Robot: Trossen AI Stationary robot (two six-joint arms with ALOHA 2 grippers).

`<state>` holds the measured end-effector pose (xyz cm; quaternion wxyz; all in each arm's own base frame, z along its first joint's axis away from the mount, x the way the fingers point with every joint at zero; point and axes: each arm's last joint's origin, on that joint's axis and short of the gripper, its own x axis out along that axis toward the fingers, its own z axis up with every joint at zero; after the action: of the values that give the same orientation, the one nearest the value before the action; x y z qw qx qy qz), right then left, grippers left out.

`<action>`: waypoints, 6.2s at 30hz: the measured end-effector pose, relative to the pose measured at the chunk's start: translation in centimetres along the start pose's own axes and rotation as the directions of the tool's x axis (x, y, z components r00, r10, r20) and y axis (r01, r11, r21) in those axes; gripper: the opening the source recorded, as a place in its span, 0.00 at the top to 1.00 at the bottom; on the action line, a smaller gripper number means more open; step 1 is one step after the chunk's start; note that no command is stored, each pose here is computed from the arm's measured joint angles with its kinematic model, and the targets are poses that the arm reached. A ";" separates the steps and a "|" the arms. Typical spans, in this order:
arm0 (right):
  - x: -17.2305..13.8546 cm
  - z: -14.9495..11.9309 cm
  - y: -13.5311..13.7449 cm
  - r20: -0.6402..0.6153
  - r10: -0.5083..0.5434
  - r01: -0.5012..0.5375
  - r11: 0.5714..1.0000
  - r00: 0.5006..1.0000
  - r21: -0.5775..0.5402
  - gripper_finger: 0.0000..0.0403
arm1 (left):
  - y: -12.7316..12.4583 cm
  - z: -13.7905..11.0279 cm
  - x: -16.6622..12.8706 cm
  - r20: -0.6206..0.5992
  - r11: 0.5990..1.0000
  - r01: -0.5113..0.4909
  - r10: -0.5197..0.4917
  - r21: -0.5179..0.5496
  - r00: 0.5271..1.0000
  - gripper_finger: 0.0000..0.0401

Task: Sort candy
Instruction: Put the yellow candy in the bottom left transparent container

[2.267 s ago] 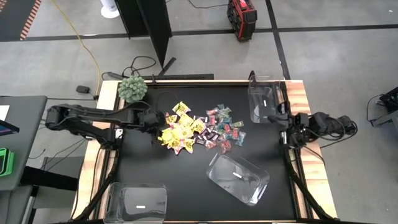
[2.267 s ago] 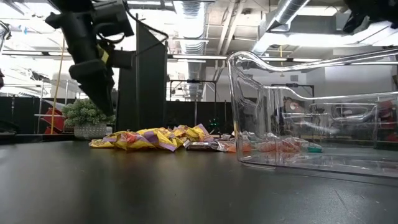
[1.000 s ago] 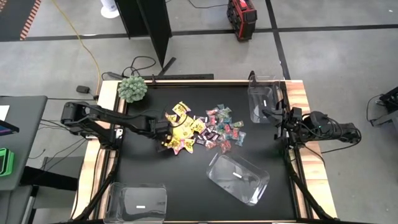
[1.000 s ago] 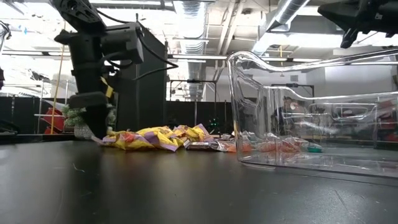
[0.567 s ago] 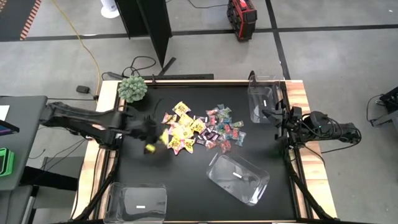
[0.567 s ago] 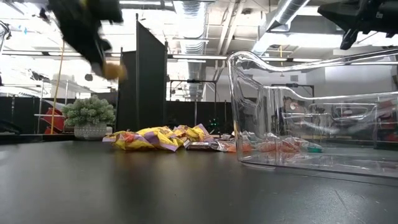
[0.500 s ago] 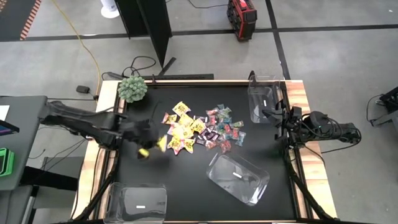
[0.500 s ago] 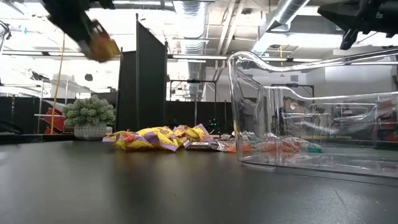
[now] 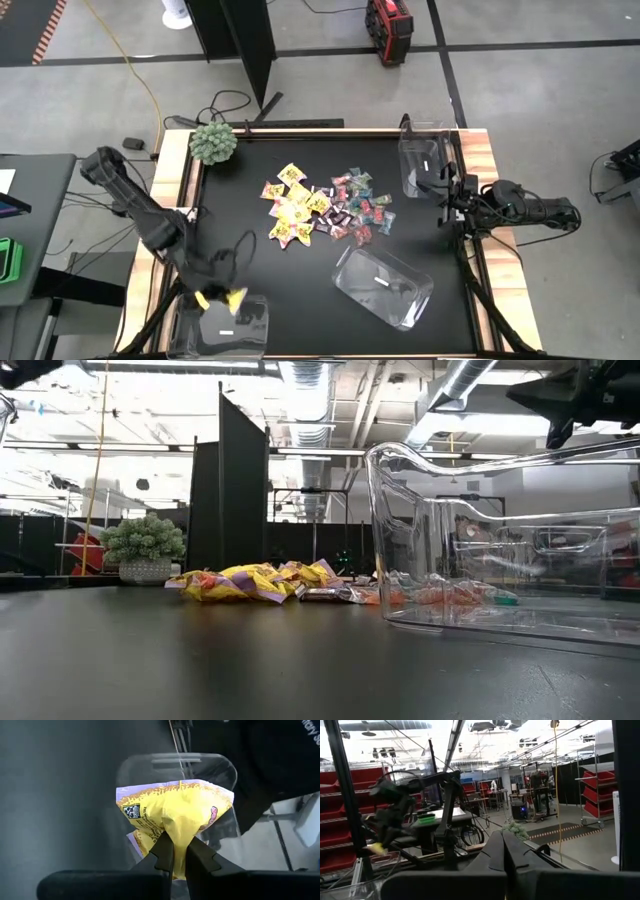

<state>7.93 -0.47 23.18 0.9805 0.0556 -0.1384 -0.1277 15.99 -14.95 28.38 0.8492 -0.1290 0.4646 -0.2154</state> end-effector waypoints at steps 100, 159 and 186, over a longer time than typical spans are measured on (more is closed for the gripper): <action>0.0 -0.8 0.0 -0.076 -0.003 0.004 1.000 0.997 0.020 1.00 | 7.5 8.4 2.6 -0.307 0.711 -0.699 0.649 -0.081 0.696 0.84; 0.0 -0.2 0.0 -0.021 -0.001 0.002 1.000 1.000 0.010 1.00 | 34.0 5.7 -0.7 -0.568 0.751 -0.660 0.544 0.001 0.618 0.87; 0.0 -0.5 0.0 -0.048 -0.003 0.003 1.000 0.999 0.003 0.97 | 11.1 7.1 -6.8 -0.166 0.900 -0.431 0.435 0.063 0.885 0.98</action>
<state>8.04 -0.47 22.71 0.9833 0.0602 -0.1150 -0.1278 21.47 -1.82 32.47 0.8329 0.0078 0.5521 -0.0368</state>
